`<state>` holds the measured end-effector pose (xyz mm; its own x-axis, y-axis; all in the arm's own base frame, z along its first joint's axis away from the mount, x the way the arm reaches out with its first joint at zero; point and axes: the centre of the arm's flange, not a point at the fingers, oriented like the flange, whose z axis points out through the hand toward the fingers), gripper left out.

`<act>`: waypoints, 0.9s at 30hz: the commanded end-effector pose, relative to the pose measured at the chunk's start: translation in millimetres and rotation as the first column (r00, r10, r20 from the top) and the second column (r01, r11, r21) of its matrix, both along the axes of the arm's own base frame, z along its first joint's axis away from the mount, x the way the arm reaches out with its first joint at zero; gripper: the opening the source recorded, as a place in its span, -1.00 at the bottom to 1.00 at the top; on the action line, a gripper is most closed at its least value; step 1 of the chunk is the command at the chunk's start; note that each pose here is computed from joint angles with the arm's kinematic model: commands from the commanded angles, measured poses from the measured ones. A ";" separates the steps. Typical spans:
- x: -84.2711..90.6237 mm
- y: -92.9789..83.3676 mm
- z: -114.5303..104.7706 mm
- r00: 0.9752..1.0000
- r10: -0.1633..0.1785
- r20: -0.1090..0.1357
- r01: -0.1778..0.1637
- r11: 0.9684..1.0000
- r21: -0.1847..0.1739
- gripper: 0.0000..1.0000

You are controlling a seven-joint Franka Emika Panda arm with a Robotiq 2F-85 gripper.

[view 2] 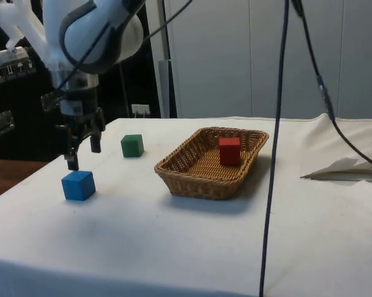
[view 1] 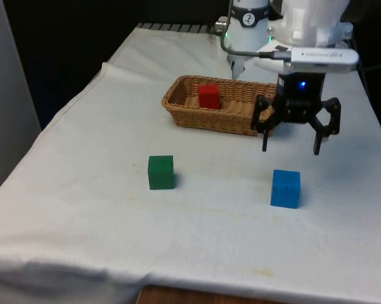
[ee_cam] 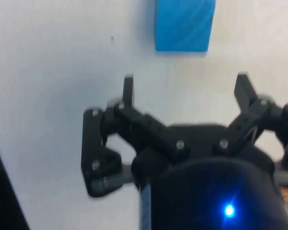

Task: Pick up exactly two blocks and place them into the basket.

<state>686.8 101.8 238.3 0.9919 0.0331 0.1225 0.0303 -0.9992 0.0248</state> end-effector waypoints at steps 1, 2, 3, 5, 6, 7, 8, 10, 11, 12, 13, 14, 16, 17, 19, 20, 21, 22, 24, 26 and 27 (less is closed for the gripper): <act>3.3 -0.9 -1.6 1.000 0.002 -0.006 -0.002 1.000 0.012 1.00; 6.4 -1.0 -4.0 1.000 0.001 -0.005 -0.001 1.000 0.014 1.00; 9.4 -1.3 -6.2 1.000 0.002 -0.003 -0.001 1.000 0.016 1.00; 18.5 -2.7 -11.3 1.000 0.000 0.004 -0.001 1.000 0.022 1.00; 18.5 -2.7 -11.3 1.000 0.000 0.004 -0.001 1.000 0.022 1.00; 15.0 -1.9 -8.6 1.000 -0.001 0.012 0.001 1.000 0.011 1.00; 21.3 -2.3 -12.4 1.000 0.000 0.006 0.000 1.000 0.024 1.00; 29.3 -2.2 -18.1 1.000 0.001 0.012 -0.001 0.999 0.036 1.00; 31.6 -2.6 -20.0 1.000 0.000 0.013 -0.001 0.999 0.039 1.00; 33.5 -2.5 -23.0 1.000 0.001 0.014 -0.002 0.999 0.042 1.00; 35.8 -3.0 -26.0 1.000 0.001 0.017 -0.002 0.999 0.044 1.00; 37.2 -2.3 -29.6 1.000 0.002 0.016 -0.003 0.999 0.047 1.00; 39.4 -2.8 -32.2 1.000 0.001 0.023 -0.002 0.999 0.039 1.00; 40.6 -2.8 -39.3 1.000 0.005 0.015 -0.006 0.999 0.051 1.00; 41.3 -3.0 -44.5 1.000 0.009 0.013 -0.009 0.999 0.054 1.00; 41.3 -3.0 -46.6 1.000 0.012 0.012 -0.012 0.998 0.054 1.00; 41.2 -4.3 -48.9 1.000 0.013 0.009 -0.013 0.999 0.052 1.00; 41.0 -5.1 -50.4 1.000 0.014 0.007 -0.015 0.999 0.052 1.00; 41.1 -7.3 -53.3 1.000 0.014 0.006 -0.015 0.999 0.051 1.00; 40.9 -7.6 -53.1 1.000 0.014 0.005 -0.014 0.999 0.042 1.00; 41.3 -7.8 -54.1 1.000 0.014 0.006 -0.014 0.999 0.051 1.00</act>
<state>727.7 94.2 185.2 0.9908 0.0414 0.1290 0.0439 -0.9989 -0.0166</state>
